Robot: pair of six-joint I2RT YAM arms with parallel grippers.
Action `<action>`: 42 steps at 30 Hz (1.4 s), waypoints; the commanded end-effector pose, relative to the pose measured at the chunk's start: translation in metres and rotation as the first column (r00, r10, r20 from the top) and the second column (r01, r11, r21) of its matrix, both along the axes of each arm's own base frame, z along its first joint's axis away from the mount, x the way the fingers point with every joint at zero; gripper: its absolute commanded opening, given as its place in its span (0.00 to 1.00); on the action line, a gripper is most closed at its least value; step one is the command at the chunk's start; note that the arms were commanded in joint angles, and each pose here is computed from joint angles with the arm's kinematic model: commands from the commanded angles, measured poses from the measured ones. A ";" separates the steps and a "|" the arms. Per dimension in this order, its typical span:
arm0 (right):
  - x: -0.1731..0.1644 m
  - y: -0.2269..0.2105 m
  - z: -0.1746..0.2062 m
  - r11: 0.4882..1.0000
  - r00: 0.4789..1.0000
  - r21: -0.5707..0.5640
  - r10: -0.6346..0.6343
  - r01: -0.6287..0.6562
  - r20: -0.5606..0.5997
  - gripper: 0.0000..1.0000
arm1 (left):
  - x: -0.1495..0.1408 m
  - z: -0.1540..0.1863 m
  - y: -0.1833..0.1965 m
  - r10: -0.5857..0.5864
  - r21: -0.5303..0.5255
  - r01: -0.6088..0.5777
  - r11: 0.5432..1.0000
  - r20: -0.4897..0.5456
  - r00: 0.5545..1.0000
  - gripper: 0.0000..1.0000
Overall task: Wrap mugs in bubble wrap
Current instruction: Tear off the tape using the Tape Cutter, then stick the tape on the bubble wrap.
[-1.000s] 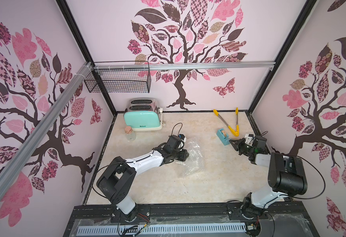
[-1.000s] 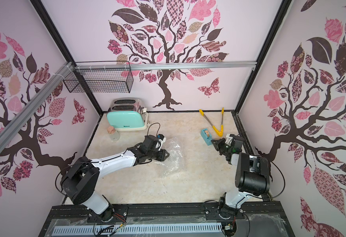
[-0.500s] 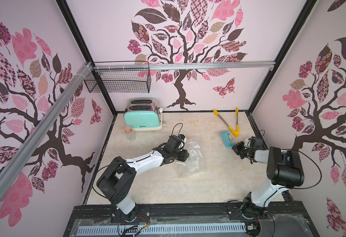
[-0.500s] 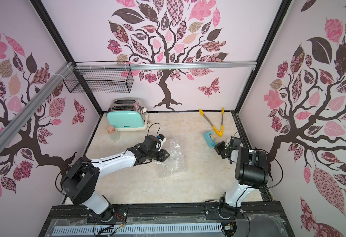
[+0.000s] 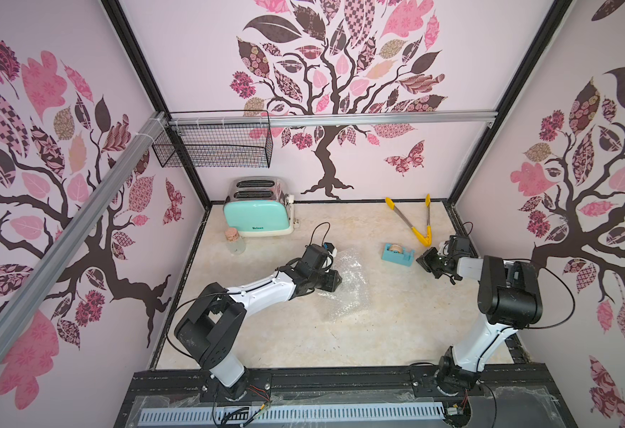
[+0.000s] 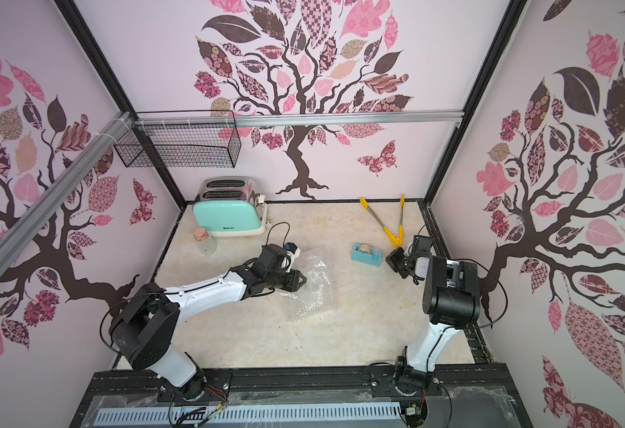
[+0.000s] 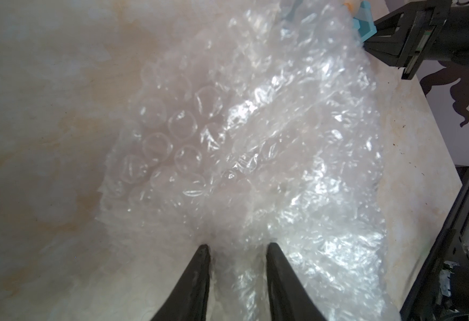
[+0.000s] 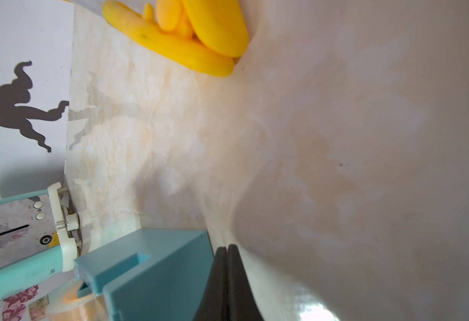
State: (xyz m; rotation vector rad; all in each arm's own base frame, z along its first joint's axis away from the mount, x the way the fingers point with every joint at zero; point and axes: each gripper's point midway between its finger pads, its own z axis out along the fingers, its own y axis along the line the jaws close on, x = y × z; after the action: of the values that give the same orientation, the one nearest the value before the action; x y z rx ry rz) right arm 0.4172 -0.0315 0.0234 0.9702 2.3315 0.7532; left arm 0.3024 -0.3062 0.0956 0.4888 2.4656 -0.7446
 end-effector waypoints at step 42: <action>-0.206 0.318 0.159 0.311 0.304 -0.036 0.943 -0.950 0.134 0.00 | -0.004 0.012 0.009 0.004 -0.082 -0.005 0.997 -0.017 1.000 0.37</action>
State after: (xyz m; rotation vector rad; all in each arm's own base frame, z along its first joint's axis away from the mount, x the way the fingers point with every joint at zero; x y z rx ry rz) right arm 0.2282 0.2832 0.1851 -0.5403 2.5779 1.2886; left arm 0.2972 -0.2977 0.1032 0.4556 2.4587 -0.8186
